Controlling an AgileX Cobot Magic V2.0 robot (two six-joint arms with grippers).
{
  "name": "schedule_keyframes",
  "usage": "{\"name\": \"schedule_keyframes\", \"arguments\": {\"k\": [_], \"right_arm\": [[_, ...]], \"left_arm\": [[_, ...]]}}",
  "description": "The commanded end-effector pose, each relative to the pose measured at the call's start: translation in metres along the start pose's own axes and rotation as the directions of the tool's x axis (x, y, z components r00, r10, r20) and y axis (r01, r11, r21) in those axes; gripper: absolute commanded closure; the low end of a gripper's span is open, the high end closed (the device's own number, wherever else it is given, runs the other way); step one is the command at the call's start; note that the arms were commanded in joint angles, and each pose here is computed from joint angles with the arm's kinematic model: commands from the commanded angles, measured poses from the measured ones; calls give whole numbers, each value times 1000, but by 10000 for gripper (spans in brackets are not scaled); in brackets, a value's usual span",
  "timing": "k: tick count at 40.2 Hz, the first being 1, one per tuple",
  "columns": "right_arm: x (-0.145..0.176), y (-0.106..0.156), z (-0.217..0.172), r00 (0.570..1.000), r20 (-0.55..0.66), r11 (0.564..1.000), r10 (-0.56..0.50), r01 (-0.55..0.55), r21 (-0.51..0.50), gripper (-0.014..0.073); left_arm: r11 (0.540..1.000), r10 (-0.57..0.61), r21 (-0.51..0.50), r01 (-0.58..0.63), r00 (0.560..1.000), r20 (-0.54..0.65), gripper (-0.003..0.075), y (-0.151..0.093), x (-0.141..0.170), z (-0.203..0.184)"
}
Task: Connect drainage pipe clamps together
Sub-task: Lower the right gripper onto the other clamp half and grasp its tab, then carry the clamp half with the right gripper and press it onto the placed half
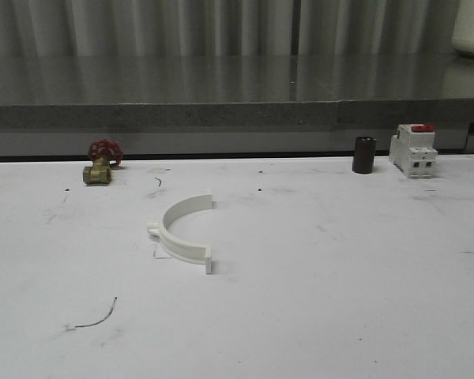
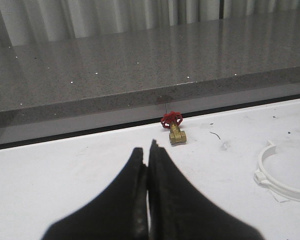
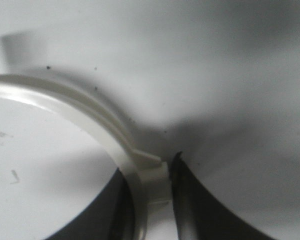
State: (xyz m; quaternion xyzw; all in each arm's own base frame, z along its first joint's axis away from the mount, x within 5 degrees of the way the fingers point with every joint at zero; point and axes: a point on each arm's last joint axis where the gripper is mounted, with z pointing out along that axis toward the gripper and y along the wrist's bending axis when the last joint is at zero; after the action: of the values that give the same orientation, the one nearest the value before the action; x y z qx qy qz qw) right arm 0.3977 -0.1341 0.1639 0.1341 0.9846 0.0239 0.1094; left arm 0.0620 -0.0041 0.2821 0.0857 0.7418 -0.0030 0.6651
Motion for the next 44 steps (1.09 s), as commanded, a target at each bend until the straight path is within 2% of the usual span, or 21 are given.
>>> {"name": "schedule_keyframes", "arguments": {"k": [1,8,14,20,25,30,39,44], "right_arm": [[-8,1,-28,997,79,1000,-11,11,2,480],[-11,2,-38,997,81,1000,-10,10,-2,486],[-13,8,-67,994,104,999,47,-44,-28,484],[-7,29,-99,990,137,999,38,-36,-15,484],[0,54,-119,983,166,994,81,-93,65,487],[12,92,-126,988,136,992,73,-87,97,487],[47,200,-124,994,105,999,-39,38,15,487],[66,243,-122,992,117,998,-49,53,-35,487]], "left_arm": [[1000,3,12,-4,995,96,741,0,-16,-2],[1000,3,12,-4,995,96,741,0,-16,-2],[1000,3,12,-4,995,96,741,0,-16,-2],[1000,3,12,-4,995,96,741,0,-16,-2],[1000,3,12,-4,995,96,741,0,-16,-2],[1000,3,12,-4,995,96,741,0,-16,-2],[1000,3,12,-4,995,96,741,0,-16,-2],[1000,3,12,-4,995,96,741,0,-16,-2]]}}
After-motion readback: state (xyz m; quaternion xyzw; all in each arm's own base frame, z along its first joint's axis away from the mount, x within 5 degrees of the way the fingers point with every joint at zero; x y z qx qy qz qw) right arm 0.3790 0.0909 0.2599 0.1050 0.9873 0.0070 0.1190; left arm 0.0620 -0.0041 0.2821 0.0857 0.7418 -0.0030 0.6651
